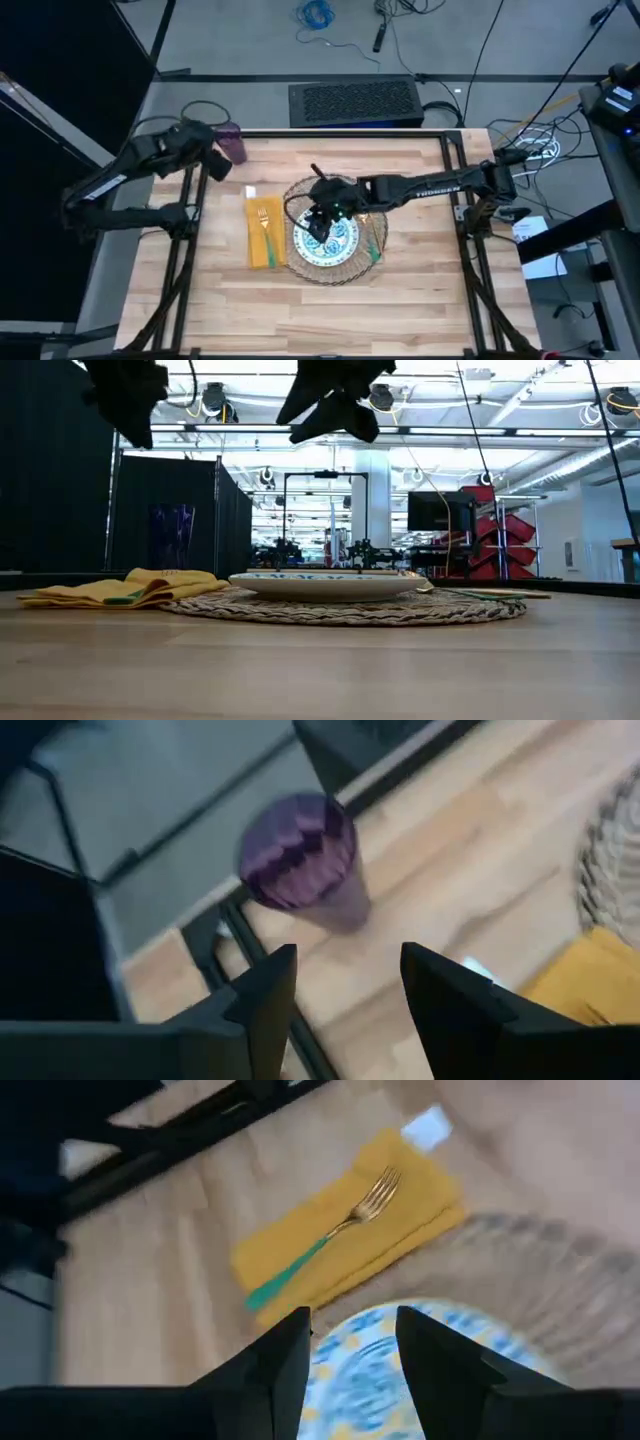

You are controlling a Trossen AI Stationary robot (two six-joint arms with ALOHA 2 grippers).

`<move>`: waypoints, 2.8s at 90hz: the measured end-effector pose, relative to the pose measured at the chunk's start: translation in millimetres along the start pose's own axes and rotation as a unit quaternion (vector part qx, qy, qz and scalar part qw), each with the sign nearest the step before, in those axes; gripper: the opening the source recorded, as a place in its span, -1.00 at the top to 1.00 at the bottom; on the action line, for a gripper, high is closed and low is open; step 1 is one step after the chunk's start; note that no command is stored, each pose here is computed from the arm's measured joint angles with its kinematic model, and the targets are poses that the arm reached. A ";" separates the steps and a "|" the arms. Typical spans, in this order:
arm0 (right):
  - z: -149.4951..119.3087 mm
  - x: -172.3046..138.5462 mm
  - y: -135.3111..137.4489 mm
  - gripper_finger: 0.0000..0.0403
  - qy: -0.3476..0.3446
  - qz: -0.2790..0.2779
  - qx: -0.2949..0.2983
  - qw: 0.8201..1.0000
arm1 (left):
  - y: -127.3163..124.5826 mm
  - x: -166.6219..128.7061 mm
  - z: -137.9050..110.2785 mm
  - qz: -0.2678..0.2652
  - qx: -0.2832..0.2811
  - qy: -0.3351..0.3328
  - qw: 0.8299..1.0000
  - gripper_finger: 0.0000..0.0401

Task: Set table place
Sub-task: Put the purple cup to the top right of the tablemat

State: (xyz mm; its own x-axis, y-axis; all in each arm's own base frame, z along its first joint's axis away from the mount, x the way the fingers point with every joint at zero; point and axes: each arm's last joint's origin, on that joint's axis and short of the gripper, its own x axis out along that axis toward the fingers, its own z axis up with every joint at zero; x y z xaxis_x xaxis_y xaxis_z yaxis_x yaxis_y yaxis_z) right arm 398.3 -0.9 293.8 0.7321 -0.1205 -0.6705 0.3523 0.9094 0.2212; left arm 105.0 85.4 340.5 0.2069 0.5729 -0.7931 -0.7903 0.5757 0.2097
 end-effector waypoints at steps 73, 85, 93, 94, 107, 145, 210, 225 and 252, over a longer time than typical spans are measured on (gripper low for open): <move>18.1 15.4 -121.4 0.32 0.094 -0.069 -0.040 0.992 | 40.6 113.2 52.3 0.072 -0.191 0.086 0.975 0.17; 15.2 14.5 -120.9 0.32 0.110 -0.068 -0.057 0.990 | 39.9 120.2 52.2 0.082 -0.228 0.094 0.966 0.17; 13.9 14.0 -121.0 0.32 0.118 -0.067 -0.068 0.988 | 40.1 118.1 51.4 0.088 -0.256 0.094 0.958 0.17; 13.7 14.0 -120.9 0.32 0.119 -0.067 -0.070 0.988 | 39.9 118.1 51.0 0.088 -0.259 0.096 0.957 0.17; 12.9 13.4 -123.8 0.32 0.127 -0.067 -0.090 0.986 | 35.8 113.7 47.3 0.097 -0.296 0.105 0.945 0.17; 15.1 11.7 -137.0 0.32 0.131 -0.071 -0.137 0.979 | 31.5 112.0 46.0 0.151 -0.357 0.091 0.917 0.17; 11.4 10.2 -139.3 0.32 0.152 -0.073 -0.129 0.977 | 15.6 122.0 33.0 0.139 -0.336 0.129 0.923 0.35; 13.2 10.6 -140.0 0.32 0.144 -0.072 -0.137 0.977 | 14.0 121.5 32.8 0.136 -0.319 0.133 0.929 0.36; 15.0 11.1 -139.9 0.32 0.136 -0.071 -0.146 0.977 | 13.4 121.5 32.5 0.130 -0.344 0.135 0.920 0.36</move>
State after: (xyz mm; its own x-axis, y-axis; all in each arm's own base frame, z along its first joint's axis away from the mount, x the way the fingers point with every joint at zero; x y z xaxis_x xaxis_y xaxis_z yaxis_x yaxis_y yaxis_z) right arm 365.9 -135.4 266.0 0.4922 -0.1804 -0.8516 0.2294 0.9706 -0.0730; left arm 138.3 181.7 265.5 -0.1175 0.4206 -0.8996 -0.9902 -0.1187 0.0739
